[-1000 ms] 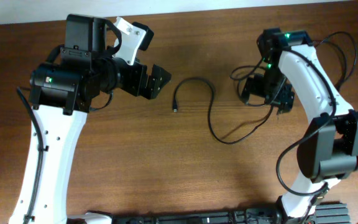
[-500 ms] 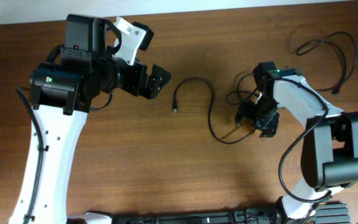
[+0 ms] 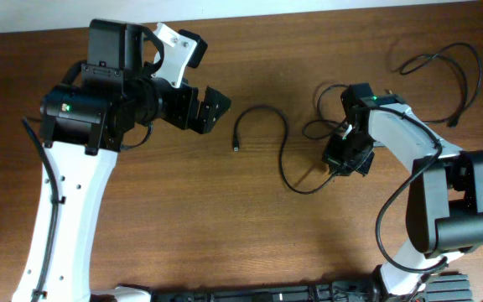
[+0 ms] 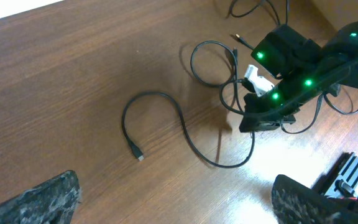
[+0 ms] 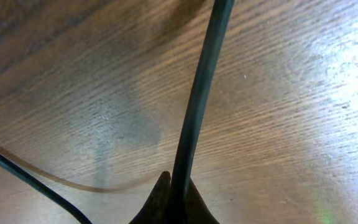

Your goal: Untangle cables

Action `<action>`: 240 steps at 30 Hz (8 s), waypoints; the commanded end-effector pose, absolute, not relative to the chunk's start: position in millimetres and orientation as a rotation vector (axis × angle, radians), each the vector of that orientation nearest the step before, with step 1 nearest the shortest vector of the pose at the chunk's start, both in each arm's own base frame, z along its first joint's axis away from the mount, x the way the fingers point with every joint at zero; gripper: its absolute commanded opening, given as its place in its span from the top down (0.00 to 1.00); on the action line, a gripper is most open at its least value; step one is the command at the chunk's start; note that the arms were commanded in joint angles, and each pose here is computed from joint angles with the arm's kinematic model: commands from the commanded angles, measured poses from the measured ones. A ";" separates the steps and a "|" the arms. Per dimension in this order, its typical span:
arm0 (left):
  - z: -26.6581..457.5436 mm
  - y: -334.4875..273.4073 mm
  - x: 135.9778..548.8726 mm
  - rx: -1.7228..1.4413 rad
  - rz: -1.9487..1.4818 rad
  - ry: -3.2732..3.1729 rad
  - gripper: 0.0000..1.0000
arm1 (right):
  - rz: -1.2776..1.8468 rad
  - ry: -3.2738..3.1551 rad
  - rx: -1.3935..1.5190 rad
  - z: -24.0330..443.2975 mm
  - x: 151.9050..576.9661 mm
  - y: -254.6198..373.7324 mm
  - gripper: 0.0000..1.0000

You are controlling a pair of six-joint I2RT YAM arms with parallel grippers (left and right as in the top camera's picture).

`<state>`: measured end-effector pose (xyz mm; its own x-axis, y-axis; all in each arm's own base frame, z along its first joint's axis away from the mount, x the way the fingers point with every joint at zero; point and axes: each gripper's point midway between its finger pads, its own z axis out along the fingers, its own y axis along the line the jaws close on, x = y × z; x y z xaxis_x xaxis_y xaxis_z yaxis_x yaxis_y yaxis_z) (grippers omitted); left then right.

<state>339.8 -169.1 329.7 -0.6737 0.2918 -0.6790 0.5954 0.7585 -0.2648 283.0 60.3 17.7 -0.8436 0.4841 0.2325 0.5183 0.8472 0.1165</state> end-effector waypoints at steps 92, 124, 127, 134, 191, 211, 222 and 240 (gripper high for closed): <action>343.8 -167.9 335.7 0.665 -0.624 2.285 0.01 | 0.535 -2.860 -1.837 252.6 330.6 -327.5 0.19; 343.8 -167.9 335.7 0.665 -0.624 2.285 0.01 | 0.287 -3.455 -0.701 311.7 374.2 -120.6 0.01; 343.8 -167.9 335.7 0.665 -0.624 2.285 0.01 | 0.232 -3.361 -0.732 294.7 342.7 -104.1 0.01; 343.8 -167.9 335.7 0.665 -0.624 2.285 0.01 | 0.060 -3.308 -0.554 265.2 331.2 -58.2 0.01; 311.5 -136.0 336.1 0.594 -0.397 2.429 0.01 | -0.323 -3.412 -0.154 268.7 359.9 47.6 0.01; 213.3 -118.6 337.0 0.524 -0.234 1.937 0.01 | -0.323 -3.412 -0.154 268.7 359.9 47.6 0.01; 232.0 -112.0 318.2 0.459 -0.207 1.529 0.01 | -0.323 -3.412 -0.154 268.7 360.0 47.6 0.01; 242.6 -82.4 266.2 0.371 -0.137 1.238 0.01 | -0.323 -3.411 -0.154 268.7 359.9 47.6 0.02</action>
